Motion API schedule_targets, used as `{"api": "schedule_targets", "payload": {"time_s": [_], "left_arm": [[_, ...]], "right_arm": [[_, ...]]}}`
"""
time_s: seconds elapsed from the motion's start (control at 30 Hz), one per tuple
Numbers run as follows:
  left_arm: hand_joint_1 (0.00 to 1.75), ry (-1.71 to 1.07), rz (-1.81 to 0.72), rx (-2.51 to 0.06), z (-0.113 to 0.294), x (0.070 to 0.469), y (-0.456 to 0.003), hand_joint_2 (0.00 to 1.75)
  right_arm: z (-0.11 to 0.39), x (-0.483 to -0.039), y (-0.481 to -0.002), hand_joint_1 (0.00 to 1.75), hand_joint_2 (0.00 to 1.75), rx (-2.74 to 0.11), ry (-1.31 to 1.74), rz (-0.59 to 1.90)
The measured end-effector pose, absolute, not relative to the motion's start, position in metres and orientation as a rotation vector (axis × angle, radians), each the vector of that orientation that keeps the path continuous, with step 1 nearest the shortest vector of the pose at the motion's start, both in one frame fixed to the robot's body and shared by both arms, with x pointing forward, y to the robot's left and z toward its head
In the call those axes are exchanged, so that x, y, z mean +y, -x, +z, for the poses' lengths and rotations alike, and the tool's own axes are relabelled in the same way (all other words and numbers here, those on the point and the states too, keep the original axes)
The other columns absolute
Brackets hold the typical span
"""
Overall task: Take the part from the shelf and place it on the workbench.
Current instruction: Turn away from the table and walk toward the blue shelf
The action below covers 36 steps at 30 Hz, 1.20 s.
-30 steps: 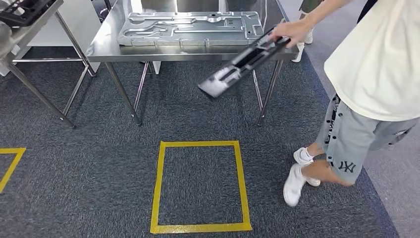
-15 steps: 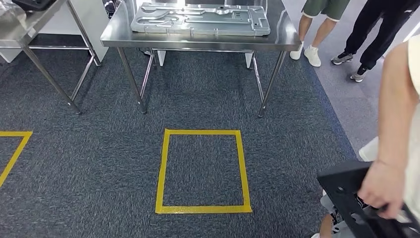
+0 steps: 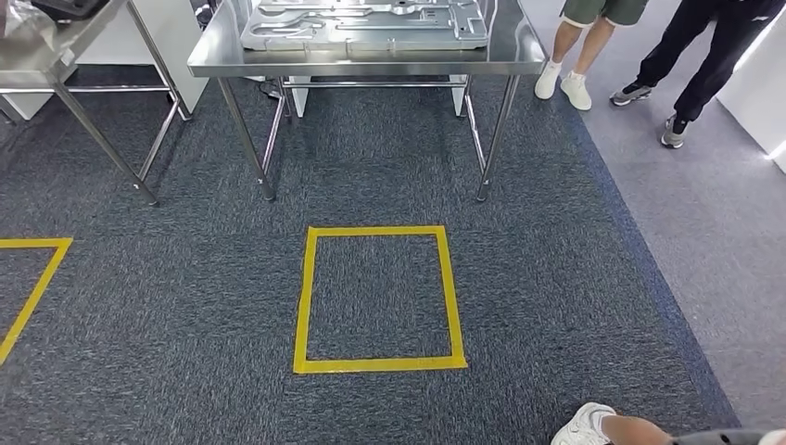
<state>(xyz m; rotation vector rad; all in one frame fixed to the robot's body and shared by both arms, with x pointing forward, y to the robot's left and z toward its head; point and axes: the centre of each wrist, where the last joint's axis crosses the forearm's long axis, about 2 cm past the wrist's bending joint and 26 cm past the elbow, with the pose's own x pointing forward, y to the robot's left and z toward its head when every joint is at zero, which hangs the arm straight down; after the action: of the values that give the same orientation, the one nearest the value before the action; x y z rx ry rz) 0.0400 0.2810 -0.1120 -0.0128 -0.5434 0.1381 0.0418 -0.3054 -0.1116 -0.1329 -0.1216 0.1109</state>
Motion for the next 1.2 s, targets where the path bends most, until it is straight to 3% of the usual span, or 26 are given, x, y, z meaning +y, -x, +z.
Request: {"api": "schedule_targets", "payload": {"time_s": [1.2], "left_arm": [[0.0, 0.001, 0.12, -0.536, -0.1119, 0.2845, -0.0418, 0.0]], "right_arm": [[-0.1122, -0.3025, -0.0365, 0.0, 0.0, -0.114, 0.107, 0.15]]}}
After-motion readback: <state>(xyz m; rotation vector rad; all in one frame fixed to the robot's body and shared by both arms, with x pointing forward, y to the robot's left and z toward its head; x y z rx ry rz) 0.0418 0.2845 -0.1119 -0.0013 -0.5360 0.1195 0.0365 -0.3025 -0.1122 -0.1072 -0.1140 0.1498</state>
